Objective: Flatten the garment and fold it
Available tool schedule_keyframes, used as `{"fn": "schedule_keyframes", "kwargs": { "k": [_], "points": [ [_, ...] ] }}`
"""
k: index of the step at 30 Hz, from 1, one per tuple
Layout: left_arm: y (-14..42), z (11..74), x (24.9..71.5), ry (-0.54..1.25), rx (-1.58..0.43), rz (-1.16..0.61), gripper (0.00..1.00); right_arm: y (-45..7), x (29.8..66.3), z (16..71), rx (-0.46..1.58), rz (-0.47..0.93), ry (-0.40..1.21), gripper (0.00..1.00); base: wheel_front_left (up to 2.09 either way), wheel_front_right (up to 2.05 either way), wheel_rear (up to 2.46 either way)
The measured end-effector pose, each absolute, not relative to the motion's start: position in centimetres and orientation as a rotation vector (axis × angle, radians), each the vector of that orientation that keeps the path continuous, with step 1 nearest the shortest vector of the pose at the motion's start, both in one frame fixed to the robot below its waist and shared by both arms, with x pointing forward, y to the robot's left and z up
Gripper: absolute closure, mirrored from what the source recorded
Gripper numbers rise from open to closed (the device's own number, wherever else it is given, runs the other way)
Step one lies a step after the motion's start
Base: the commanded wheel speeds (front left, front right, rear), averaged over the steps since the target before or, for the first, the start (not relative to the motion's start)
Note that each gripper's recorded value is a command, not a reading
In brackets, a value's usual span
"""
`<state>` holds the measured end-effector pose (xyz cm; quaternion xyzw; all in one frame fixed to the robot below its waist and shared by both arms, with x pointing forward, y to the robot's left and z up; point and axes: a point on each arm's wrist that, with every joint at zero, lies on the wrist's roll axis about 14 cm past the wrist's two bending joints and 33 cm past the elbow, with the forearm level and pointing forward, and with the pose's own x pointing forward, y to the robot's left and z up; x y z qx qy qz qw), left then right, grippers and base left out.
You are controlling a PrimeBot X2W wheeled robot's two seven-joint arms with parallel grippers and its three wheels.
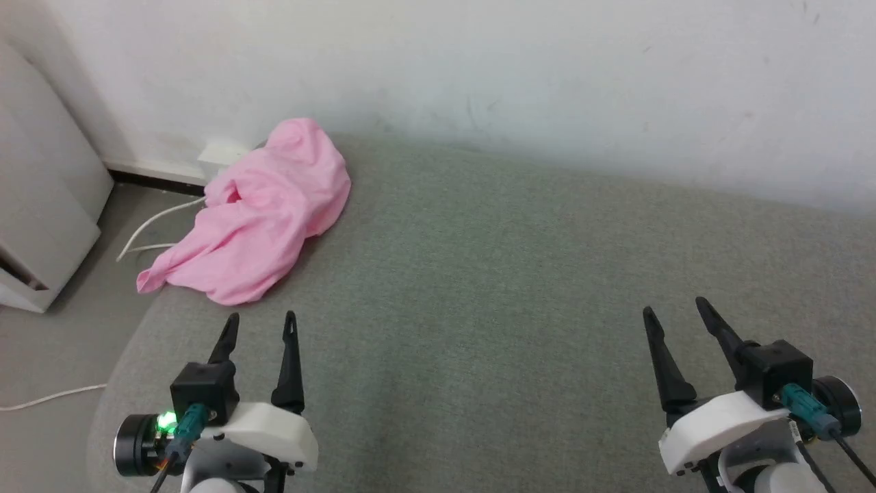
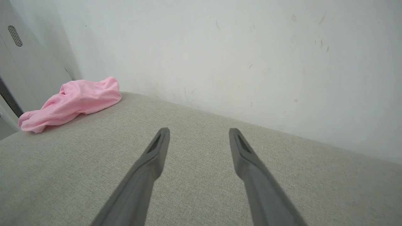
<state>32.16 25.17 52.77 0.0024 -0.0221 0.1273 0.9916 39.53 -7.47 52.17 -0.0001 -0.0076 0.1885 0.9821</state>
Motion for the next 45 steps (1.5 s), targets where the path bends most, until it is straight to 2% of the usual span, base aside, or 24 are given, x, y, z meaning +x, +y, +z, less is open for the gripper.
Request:
{"fn": "schedule_keyframes", "kwargs": {
  "k": [45],
  "points": [
    [31.4, 52.1, 25.1, -0.084, -0.029, 0.524, 0.0, 1.9, 40.5, 52.8, 0.079, 0.63, -0.054, 0.0, 0.0, 0.0, 0.0]
  ]
}}
